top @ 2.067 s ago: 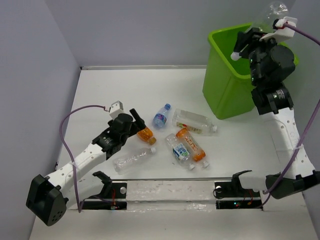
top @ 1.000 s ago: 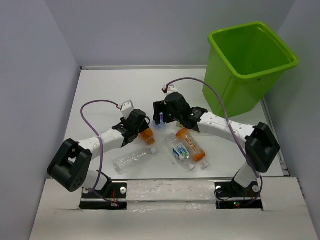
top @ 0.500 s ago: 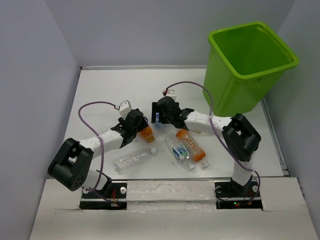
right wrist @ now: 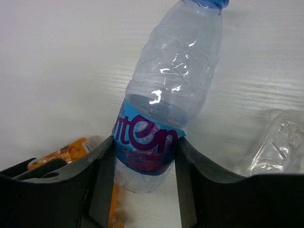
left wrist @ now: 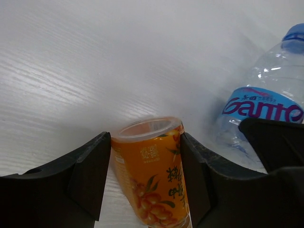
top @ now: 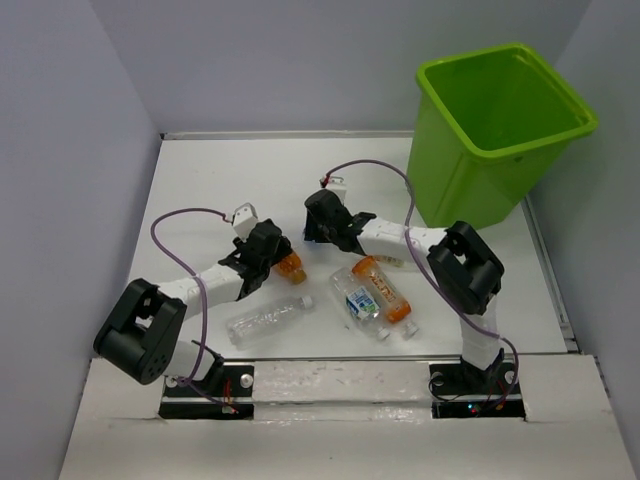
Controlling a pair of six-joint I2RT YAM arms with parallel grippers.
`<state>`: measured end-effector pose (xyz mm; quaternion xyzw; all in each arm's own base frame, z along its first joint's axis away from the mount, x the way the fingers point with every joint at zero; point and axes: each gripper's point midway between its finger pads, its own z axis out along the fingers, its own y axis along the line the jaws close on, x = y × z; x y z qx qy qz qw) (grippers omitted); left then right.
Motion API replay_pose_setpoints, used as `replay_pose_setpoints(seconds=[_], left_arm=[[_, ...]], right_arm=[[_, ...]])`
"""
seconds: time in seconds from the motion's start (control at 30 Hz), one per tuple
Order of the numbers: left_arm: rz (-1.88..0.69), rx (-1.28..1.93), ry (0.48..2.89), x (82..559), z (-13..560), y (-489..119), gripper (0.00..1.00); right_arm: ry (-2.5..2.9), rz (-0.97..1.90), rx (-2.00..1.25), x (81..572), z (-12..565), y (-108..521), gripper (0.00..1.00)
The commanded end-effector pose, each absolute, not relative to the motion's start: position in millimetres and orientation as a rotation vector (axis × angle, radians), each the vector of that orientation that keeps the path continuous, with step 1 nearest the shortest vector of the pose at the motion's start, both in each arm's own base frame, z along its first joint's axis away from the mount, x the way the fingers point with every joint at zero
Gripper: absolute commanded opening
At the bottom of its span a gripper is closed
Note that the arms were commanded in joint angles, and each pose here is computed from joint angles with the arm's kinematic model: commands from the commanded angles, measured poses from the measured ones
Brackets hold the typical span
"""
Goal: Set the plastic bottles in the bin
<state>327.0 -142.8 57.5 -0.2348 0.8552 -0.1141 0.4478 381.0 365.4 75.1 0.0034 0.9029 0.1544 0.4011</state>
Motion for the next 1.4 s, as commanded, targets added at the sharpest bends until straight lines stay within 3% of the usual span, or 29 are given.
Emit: replay_pose_setpoints(seconds=[0.0,0.07,0.27,0.3,0.47,0.6,0.7,0.77,0.8,0.9,1.17,1.3,1.37], left_arm=[[-0.168,-0.594,2.129,313.8,46.7,-117.5,0.41],[-0.169,-0.591,2.124,314.0,48.8,-117.2,0.40],[-0.177,-0.595,2.101,311.5,57.4,-113.6,0.35],[-0.192,-0.599,2.086,311.4,63.7,-113.6,0.35],[-0.270,-0.594,2.011,313.6,97.4,-116.6,0.34],[-0.380,-0.587,1.921,313.6,148.1,-121.8,0.34],[-0.480,-0.550,1.870,299.0,171.1,-123.7,0.34],[-0.519,-0.521,1.836,291.3,182.7,-122.8,0.34],[-0.548,-0.510,1.802,284.8,194.6,-120.9,0.34],[-0.591,-0.476,1.739,275.0,219.2,-117.5,0.34],[-0.598,-0.444,1.769,271.4,218.3,-121.4,0.33],[-0.618,-0.460,1.784,273.0,217.3,-125.7,0.33],[-0.635,-0.449,1.751,270.6,230.7,-124.6,0.33]], right_arm=[[2.078,0.469,0.047,397.2,156.1,364.8,0.38],[2.017,0.509,0.017,393.7,187.8,362.5,0.34],[1.703,0.491,-0.103,372.4,342.5,316.4,0.33],[1.621,0.470,-0.075,365.7,383.2,296.7,0.33],[1.440,0.232,0.037,372.4,477.4,183.8,0.33],[1.403,0.047,0.214,392.9,507.0,63.1,0.33],[1.471,0.010,0.216,411.3,490.8,38.6,0.35],[1.526,-0.034,0.263,433.0,468.8,9.7,0.42],[1.538,-0.034,0.281,437.2,467.2,1.7,0.61],[1.585,-0.014,0.271,437.4,457.9,-1.9,0.99],[1.524,0.307,0.085,387.1,499.1,65.0,0.96],[1.621,0.441,-0.141,366.3,459.1,140.7,0.90],[1.685,0.607,-0.388,346.1,422.3,212.0,0.86]])
